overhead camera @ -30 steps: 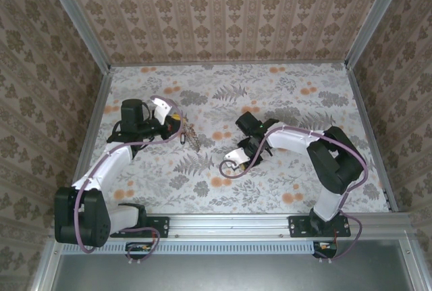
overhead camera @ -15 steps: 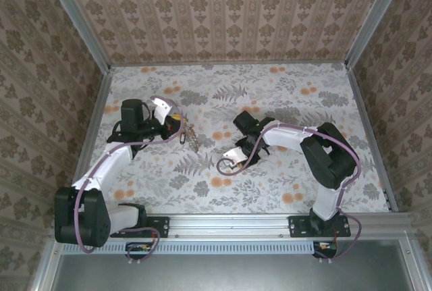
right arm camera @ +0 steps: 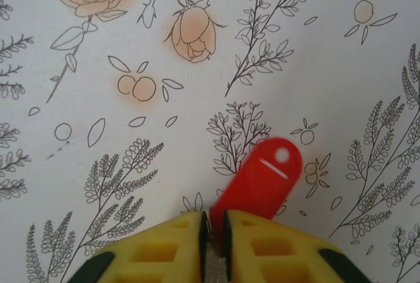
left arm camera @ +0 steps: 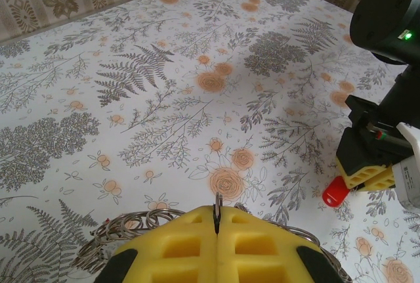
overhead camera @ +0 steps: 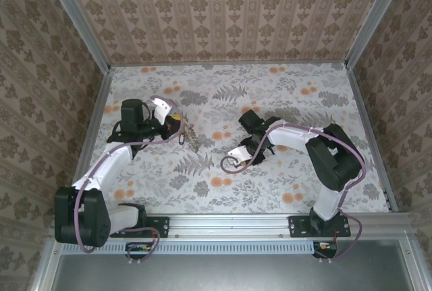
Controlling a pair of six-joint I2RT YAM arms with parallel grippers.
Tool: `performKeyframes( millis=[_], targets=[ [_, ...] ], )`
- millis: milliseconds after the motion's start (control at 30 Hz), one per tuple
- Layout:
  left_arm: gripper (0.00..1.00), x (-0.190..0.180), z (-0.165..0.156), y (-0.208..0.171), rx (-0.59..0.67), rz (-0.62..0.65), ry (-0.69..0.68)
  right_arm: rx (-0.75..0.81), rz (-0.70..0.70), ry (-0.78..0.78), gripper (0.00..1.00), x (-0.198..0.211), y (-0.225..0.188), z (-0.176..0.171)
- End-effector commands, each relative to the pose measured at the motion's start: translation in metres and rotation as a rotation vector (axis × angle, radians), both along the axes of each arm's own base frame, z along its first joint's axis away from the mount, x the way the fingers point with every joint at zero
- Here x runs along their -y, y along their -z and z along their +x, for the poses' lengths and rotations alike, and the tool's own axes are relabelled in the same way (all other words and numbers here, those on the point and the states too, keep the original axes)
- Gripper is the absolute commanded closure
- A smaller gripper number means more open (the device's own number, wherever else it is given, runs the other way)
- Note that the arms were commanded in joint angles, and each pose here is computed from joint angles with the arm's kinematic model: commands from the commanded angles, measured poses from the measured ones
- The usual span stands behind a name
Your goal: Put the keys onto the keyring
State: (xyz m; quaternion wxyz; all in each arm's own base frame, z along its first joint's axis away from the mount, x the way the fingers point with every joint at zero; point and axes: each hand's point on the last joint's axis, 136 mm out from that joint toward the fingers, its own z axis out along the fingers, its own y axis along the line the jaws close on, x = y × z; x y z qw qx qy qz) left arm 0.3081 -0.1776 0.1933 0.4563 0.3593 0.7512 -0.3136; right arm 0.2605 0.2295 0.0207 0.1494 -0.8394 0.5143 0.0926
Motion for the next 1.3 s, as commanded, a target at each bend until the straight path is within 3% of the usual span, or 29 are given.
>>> performKeyframes(
  millis=[0, 233, 500, 600, 667, 933, 1267],
  targets=[
    [1.0, 0.0, 0.0, -0.003, 0.003, -0.02, 0.014, -0.013, 0.0, 0.007, 0.86, 0.007, -0.006, -0.007],
    [1.0, 0.0, 0.0, -0.003, 0.002, -0.016, 0.016, -0.012, 0.043, 0.037, 0.95, 0.001, -0.017, -0.006],
    [1.0, 0.0, 0.001, -0.002, 0.001, -0.013, 0.017, -0.006, 0.188, 0.199, 0.93, -0.023, -0.017, 0.012],
    [1.0, 0.001, 0.002, -0.002, -0.003, -0.015, 0.022, -0.027, 0.174, 0.227, 0.93, -0.023, -0.008, 0.013],
    [1.0, 0.001, 0.002, -0.001, -0.005, -0.015, 0.022, -0.024, 0.162, 0.249, 0.88, -0.021, -0.004, 0.015],
    [1.0, 0.001, 0.002, 0.001, -0.012, -0.011, 0.022, -0.011, 0.075, 0.2, 0.8, -0.006, 0.003, 0.01],
    [1.0, 0.001, 0.001, 0.002, -0.014, -0.01, 0.025, -0.034, 0.079, 0.193, 0.79, -0.008, 0.003, 0.007]
  ],
)
